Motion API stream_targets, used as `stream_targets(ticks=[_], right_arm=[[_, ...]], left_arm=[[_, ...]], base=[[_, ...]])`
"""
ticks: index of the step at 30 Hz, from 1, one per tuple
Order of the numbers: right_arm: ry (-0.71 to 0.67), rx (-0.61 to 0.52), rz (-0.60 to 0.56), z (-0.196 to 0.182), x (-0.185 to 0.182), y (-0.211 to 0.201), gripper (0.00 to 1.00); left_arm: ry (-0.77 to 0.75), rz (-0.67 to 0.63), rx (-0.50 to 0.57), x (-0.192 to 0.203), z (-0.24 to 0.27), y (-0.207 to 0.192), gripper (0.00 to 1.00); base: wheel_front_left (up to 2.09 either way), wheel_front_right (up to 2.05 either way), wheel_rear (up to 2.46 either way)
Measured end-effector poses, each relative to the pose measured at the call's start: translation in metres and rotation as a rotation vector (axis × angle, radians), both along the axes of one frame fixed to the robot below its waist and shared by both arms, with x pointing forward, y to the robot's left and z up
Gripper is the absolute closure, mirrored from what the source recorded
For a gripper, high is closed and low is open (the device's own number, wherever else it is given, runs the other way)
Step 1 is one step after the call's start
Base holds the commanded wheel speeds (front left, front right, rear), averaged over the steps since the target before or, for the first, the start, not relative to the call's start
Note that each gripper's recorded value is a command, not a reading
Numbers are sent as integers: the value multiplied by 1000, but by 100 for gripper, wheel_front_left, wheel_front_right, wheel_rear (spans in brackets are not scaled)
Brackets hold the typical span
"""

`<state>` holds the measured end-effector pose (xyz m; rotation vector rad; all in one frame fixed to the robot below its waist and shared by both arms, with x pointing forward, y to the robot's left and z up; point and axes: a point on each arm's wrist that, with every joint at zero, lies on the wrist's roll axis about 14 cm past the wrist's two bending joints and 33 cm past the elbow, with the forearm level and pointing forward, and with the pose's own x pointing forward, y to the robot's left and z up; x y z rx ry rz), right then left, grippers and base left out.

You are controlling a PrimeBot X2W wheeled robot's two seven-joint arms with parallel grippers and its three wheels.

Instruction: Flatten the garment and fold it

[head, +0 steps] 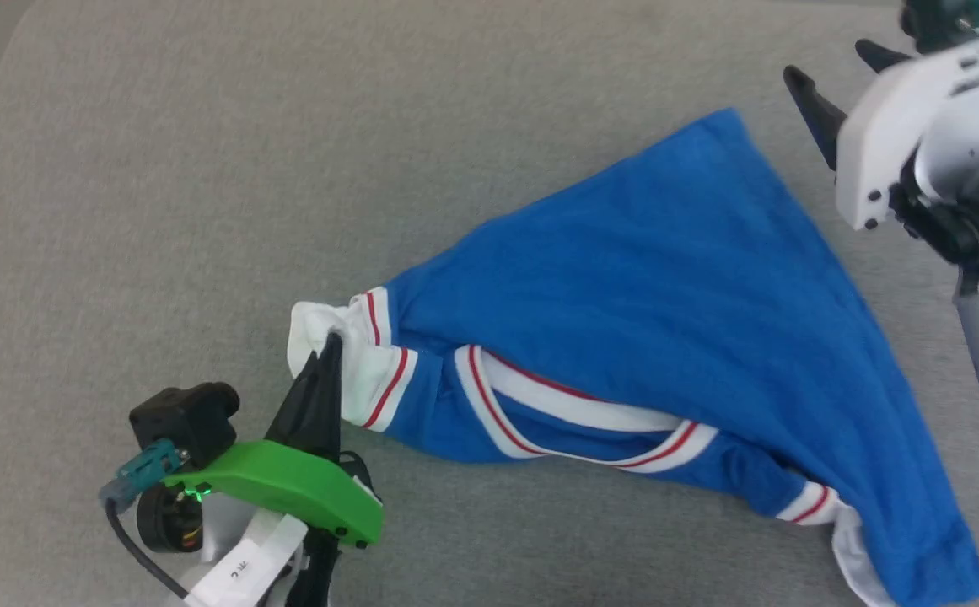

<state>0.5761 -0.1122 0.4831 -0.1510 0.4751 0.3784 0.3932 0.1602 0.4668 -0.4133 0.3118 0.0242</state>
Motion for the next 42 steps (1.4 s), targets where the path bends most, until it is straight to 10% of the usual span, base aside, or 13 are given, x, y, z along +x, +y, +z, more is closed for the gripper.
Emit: stream_targets(ticks=[10,22,23,25,42], right_arm=[[406,-337,118,-88,0,25,0],[542,-488,218,-119,-7,42,0],[546,-480,219,-118,-7,42,64],[545,-464,220,-115,-8,43,100],[245,-24,76,-9,-24,16,100]], left_arm=[[71,52,11,-1,-28,13,100],[100,89,39,-1,-39,25,100],[99,90,39,-1,-38,25,100],[96,90,39,-2,-37,25,100],[33,26,33,-10,-7,16,100]], base=[[0,0,0],[0,0,0],[0,0,0],[0,0,0],[0,0,0]])
